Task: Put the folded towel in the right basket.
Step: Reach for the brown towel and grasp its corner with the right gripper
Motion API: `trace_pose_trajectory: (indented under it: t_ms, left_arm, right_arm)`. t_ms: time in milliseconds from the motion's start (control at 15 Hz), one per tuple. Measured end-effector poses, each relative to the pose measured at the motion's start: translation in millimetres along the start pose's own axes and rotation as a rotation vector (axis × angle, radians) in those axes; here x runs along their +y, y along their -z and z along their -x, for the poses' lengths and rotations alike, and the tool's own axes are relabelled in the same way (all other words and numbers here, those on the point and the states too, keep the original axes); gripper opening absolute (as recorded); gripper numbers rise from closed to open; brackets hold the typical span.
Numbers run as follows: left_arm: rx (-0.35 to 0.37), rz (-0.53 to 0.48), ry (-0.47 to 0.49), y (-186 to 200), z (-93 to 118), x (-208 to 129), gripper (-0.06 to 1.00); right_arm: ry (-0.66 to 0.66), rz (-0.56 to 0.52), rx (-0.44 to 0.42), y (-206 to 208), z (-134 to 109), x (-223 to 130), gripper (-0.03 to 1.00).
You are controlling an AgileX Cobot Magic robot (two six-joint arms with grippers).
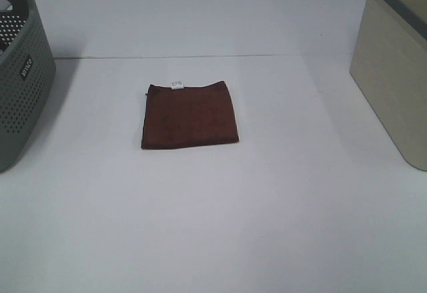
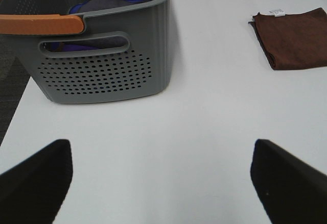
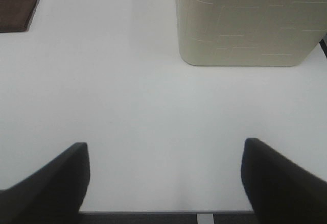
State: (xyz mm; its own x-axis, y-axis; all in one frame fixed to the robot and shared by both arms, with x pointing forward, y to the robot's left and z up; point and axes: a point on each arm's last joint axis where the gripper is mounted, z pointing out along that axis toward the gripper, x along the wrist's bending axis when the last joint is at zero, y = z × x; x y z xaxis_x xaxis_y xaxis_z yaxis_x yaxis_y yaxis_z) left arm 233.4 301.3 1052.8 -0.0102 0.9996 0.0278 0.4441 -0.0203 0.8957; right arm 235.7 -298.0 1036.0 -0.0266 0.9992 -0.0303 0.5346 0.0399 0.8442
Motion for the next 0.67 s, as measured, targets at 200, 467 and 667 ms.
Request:
trace_pose_trajectory:
  t_ms: [200, 467, 667]
  left_arm:
    - [0.0, 0.0, 0.0, 0.0, 0.0, 0.0, 0.88]
    - [0.0, 0.0, 0.0, 0.0, 0.0, 0.0, 0.88]
    - [0.0, 0.0, 0.0, 0.0, 0.0, 0.0, 0.88]
  right_arm:
    - [0.0, 0.0, 0.0, 0.0, 0.0, 0.0, 0.79]
    - [0.0, 0.0, 0.0, 0.0, 0.0, 0.0, 0.79]
    - [0.0, 0.0, 0.0, 0.0, 0.0, 0.0, 0.79]
